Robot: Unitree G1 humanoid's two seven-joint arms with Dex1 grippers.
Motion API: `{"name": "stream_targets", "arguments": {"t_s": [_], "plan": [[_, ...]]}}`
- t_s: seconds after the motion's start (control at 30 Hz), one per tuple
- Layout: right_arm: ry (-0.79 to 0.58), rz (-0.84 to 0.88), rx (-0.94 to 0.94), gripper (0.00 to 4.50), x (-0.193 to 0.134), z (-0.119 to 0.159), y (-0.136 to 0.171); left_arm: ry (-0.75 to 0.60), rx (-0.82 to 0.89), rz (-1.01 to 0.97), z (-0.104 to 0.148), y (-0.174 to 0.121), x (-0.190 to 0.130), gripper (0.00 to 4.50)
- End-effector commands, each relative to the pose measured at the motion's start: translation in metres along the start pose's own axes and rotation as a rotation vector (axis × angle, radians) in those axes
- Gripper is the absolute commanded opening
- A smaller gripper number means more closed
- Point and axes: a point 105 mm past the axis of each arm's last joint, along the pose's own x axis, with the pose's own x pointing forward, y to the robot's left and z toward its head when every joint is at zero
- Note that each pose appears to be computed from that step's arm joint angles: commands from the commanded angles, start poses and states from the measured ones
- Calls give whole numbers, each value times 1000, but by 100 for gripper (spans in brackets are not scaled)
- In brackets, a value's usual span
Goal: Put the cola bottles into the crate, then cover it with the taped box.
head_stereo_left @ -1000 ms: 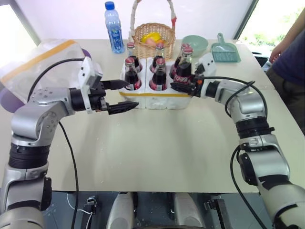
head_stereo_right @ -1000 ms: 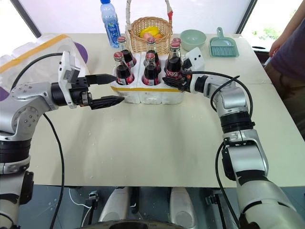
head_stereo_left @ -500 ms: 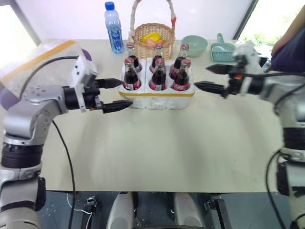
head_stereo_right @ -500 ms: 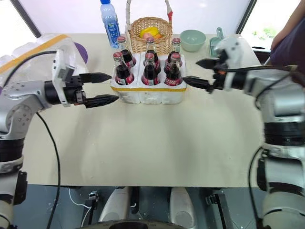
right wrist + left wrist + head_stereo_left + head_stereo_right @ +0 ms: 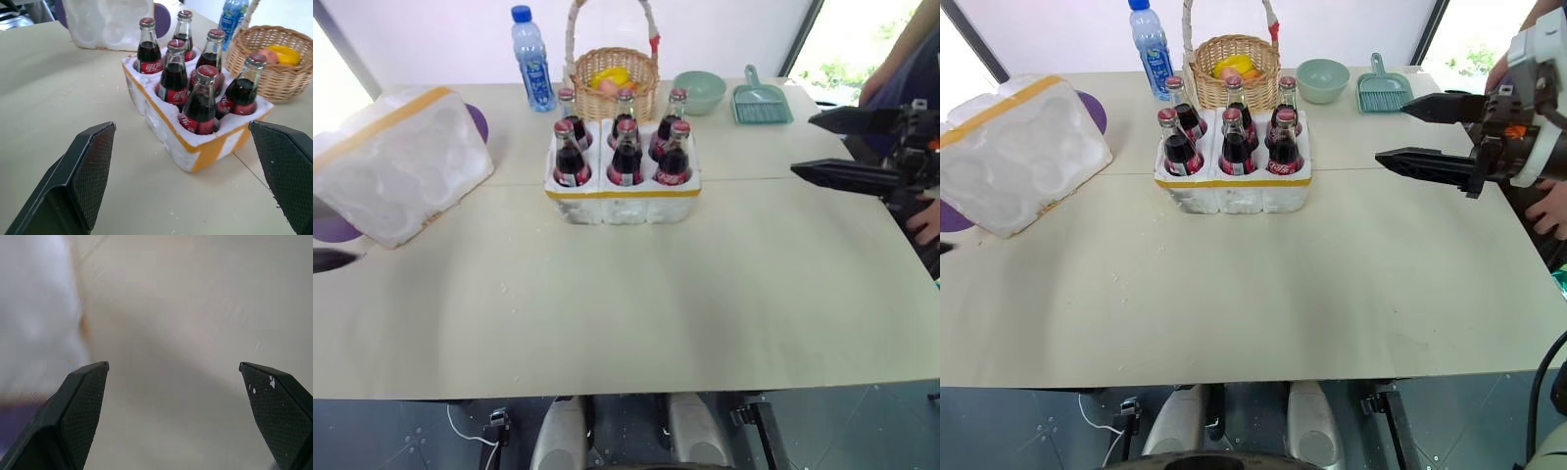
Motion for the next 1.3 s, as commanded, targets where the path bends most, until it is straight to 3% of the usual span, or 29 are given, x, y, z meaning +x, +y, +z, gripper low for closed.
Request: {"name": "stream_targets", "arguments": {"t_s": [0.03, 0.2, 0.43, 0.77, 1.17, 1.23, 1.3], "plan": [[-59, 38, -71, 446, 4, 21, 6, 117, 43, 92, -20, 17, -12, 450], [-68, 42, -58, 446, 14, 21, -1, 125, 71, 251, -15, 51, 12, 450], [-65, 16, -43, 446, 11, 21, -4, 161, 79, 337, 4, 72, 49, 450], [-18, -98, 21, 446, -11, 3, 4, 133, 55, 378, 22, 76, 83, 450], [-9, -183, 33, 446, -19, 4, 1, 167, -17, 321, 15, 68, 101, 450], [-14, -191, 34, 450, -18, 4, 0, 177, -28, 289, 15, 65, 101, 395], [-19, -199, 39, 450, -16, 3, -2, 191, -33, 249, 15, 61, 101, 395]]}}
